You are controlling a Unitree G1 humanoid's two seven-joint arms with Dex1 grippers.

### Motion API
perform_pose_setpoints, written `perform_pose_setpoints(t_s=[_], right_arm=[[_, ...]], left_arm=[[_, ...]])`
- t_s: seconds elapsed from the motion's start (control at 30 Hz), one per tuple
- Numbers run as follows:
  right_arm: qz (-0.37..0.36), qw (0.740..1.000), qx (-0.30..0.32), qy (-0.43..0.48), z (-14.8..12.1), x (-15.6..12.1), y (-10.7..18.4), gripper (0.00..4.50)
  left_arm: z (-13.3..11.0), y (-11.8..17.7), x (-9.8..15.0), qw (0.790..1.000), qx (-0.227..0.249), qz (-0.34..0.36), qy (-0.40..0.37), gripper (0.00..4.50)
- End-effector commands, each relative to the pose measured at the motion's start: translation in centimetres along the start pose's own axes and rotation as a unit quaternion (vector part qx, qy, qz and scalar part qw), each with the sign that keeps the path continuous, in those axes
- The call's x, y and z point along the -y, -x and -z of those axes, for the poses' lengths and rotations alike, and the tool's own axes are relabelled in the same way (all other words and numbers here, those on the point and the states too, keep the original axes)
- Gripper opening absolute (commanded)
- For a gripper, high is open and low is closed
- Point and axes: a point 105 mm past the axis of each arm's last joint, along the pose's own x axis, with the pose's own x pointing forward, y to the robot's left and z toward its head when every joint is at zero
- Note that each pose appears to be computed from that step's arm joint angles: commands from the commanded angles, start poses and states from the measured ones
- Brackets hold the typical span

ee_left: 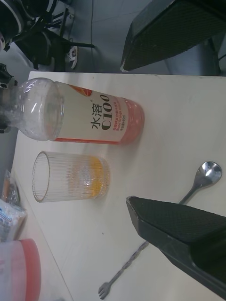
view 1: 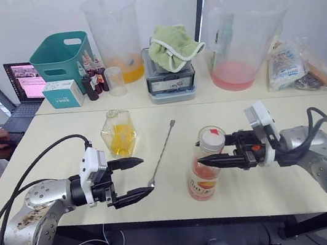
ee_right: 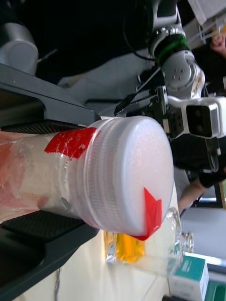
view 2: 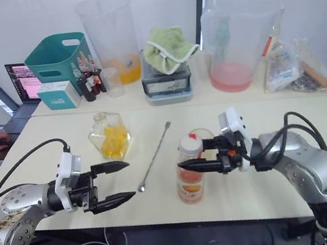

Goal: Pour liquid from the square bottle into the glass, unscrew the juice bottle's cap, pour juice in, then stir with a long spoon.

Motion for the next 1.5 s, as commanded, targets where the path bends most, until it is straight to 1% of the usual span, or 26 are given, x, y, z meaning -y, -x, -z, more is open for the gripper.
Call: perform_pose_setpoints(t_s=[0.03,0.07,0.13,0.2,0.27,0.33,0.47,0.57,0.77,0.83,1.0,1.03,1.13,1.17,1.27,1.3,1.4,1.47,1.5], right_arm=[[0.04,0.997,0.042,0.045,-2.9,-1.6,-0.5,1.57],[0.055,0.996,0.051,0.047,-3.2,-1.8,-0.6,1.57],[0.127,0.988,0.07,0.049,-3.8,-2.5,-1.3,1.57],[0.184,0.979,0.071,0.051,-3.8,-2.9,-1.7,1.57],[0.247,0.966,0.051,0.056,-3.2,-3.0,-1.9,1.57],[0.295,0.954,0.041,0.041,-2.6,-2.7,-1.4,1.57],[0.344,0.938,0.035,0.015,-1.5,-2.4,-1.3,1.57],[0.378,0.926,0.014,0.002,0.1,-2.3,-1.4,1.57],[0.405,0.914,0.015,-0.021,1.2,-2.7,-1.7,1.57],[0.401,0.915,0.024,-0.028,1.1,-2.8,-1.9,2.65],[0.379,0.924,0.049,-0.015,-0.2,-2.8,-2.1,4.35],[0.372,0.927,0.048,-0.005,-0.6,-2.7,-1.9,4.43],[0.324,0.945,0.033,0.011,-1.4,-2.5,-1.0,4.43],[0.294,0.955,0.019,0.012,-1.3,-2.3,-0.8,4.43],[0.225,0.974,-0.017,0.007,-0.9,-1.9,-0.1,4.43],[0.213,0.977,-0.024,0.005,-0.8,-1.7,0.1,4.43],[0.132,0.99,-0.034,-0.018,-0.4,-1.4,1.1,4.43],[0.086,0.994,-0.059,-0.004,0.1,-1.2,1.5,4.43],[0.063,0.996,-0.056,-0.01,0.0,-1.2,1.6,4.43]], left_arm=[[-1.0,-0.3,0.0,1.0,0.015,0.006,-0.017,4.5],[-1.0,-0.3,0.0,1.0,0.016,0.007,-0.017,4.5],[-0.9,-0.6,-0.3,1.0,0.02,0.008,-0.017,4.5],[-0.9,-0.8,-0.4,1.0,0.023,0.009,-0.017,4.5],[-0.9,-0.9,-0.6,0.999,0.026,0.011,-0.016,4.5],[-0.8,-1.2,-0.7,0.999,0.028,0.015,-0.013,4.5],[-0.5,-1.6,-0.8,0.999,0.03,0.026,-0.01,4.5],[-0.5,-1.8,-1.0,0.999,0.03,0.029,-0.011,4.5],[-0.7,-1.8,-1.4,0.999,0.029,0.029,-0.016,4.5],[-0.7,-1.8,-1.4,0.999,0.029,0.029,-0.018,4.5],[-0.8,-1.7,-1.4,0.999,0.028,0.027,-0.019,4.5],[-0.8,-1.7,-1.4,0.999,0.028,0.026,-0.019,4.5],[-0.9,-1.6,-1.3,0.999,0.029,0.024,-0.019,4.5],[-0.9,-1.6,-1.4,0.999,0.029,0.024,-0.019,4.5],[-1.0,-1.6,-1.4,0.999,0.028,0.022,-0.021,4.5],[-1.0,-1.6,-1.4,0.999,0.028,0.022,-0.021,4.5],[-1.2,-1.4,-1.5,0.999,0.028,0.014,-0.024,4.5],[-1.3,-1.2,-1.5,0.999,0.025,0.01,-0.027,4.5],[-1.4,-1.1,-1.5,0.999,0.024,0.007,-0.028,4.5]])
